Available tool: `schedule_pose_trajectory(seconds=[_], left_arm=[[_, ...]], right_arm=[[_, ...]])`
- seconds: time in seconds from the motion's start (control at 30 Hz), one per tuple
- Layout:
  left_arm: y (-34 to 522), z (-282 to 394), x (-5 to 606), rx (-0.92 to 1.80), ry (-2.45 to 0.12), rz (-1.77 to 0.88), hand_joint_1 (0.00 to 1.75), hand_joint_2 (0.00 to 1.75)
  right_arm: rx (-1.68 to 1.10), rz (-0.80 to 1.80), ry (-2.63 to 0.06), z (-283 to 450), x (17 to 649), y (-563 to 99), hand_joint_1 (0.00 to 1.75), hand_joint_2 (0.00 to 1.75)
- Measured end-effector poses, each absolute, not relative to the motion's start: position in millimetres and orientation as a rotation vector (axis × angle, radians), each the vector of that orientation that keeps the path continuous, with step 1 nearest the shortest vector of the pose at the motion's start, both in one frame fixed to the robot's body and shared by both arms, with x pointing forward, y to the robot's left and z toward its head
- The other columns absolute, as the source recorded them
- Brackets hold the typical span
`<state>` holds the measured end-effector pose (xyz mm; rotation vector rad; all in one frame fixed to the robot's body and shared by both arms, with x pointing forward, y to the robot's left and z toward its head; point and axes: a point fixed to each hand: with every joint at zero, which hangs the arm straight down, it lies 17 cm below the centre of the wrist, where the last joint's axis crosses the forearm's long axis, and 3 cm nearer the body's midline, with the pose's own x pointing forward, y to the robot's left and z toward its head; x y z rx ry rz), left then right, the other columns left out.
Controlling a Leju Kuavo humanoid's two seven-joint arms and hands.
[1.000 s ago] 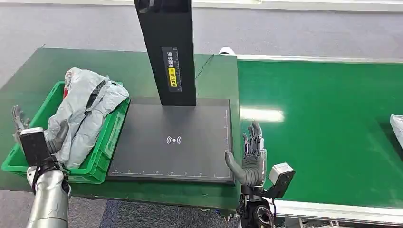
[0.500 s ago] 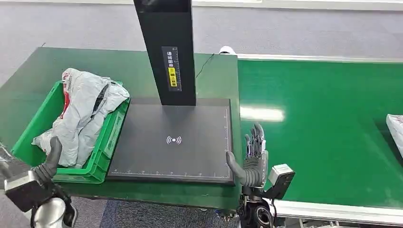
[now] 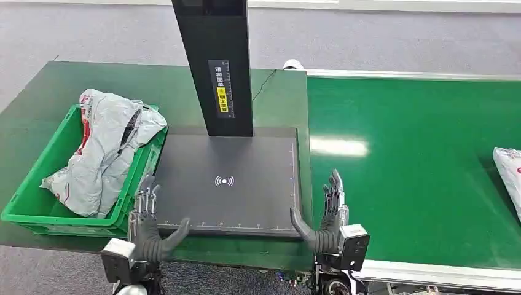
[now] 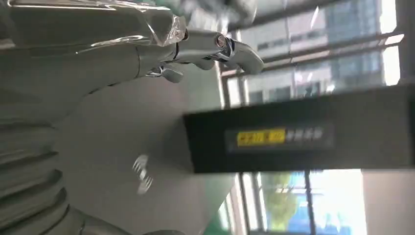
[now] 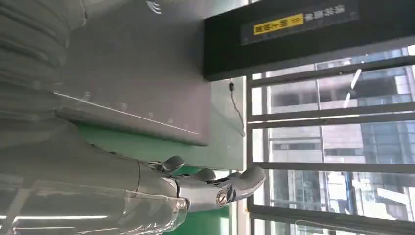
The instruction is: Moved the parcel from conveyor to table for the left to box.
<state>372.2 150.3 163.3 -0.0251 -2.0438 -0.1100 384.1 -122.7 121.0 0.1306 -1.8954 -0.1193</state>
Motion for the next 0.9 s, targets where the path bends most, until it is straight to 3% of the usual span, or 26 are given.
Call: schedule_pose_trajectory(seconds=[0.27,0.9], left_arm=[[121,154,369,-0.075,-1.996,-0.164,0.0,1.75],[110,150,366,-0.108,-1.97,-0.166,0.0,1.75]], right_arm=[[0.146,-0.082,-1.905,123,376,-113,0.0,1.75],[0.138,-0.084,-1.907,124,373,-115,0.0,1.75]])
